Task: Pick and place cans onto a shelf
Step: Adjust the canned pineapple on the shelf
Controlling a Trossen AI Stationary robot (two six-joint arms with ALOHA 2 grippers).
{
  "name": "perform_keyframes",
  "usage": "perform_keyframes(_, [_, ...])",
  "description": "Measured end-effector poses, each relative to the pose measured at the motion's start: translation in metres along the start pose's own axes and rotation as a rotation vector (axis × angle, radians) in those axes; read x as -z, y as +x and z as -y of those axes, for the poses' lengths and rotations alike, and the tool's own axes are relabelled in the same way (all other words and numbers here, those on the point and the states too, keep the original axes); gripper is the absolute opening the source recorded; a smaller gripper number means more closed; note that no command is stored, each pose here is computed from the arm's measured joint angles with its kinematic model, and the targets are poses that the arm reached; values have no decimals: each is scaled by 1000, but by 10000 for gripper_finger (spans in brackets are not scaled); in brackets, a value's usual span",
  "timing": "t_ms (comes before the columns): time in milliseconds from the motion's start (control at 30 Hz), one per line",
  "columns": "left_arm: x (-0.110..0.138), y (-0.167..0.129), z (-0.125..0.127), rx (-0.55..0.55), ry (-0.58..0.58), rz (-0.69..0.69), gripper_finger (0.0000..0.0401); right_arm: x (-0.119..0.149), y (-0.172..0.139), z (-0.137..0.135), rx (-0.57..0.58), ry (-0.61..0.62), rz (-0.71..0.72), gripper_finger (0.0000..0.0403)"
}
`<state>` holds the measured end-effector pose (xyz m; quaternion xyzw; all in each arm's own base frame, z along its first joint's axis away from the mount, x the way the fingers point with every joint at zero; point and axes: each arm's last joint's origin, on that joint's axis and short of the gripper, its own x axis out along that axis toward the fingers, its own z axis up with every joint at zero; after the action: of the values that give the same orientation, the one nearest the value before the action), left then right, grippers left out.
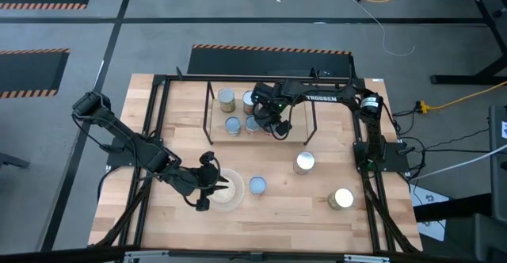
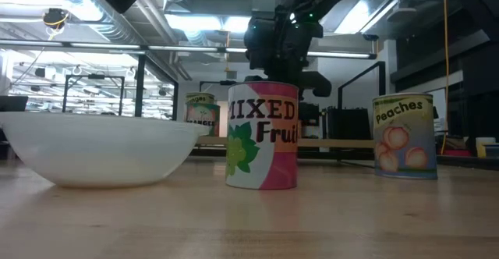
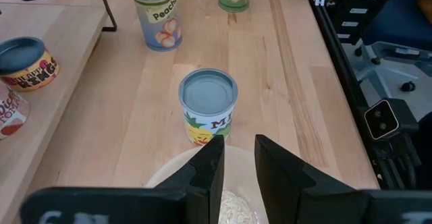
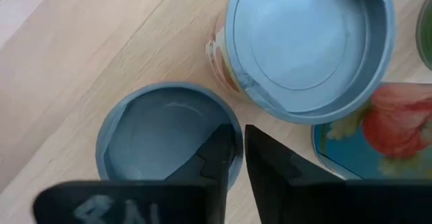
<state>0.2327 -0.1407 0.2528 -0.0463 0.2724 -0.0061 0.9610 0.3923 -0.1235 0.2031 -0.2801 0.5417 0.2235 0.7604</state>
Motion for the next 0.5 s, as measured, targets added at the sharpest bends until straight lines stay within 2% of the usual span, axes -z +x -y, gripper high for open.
perform_keyframes(167, [0, 0, 0, 0, 0, 0, 77, 0, 0, 0, 1, 2, 1, 72])
perform_keyframes(500, [0, 0, 0, 0, -2, 0, 77, -1, -2, 1, 1, 1, 0, 70])
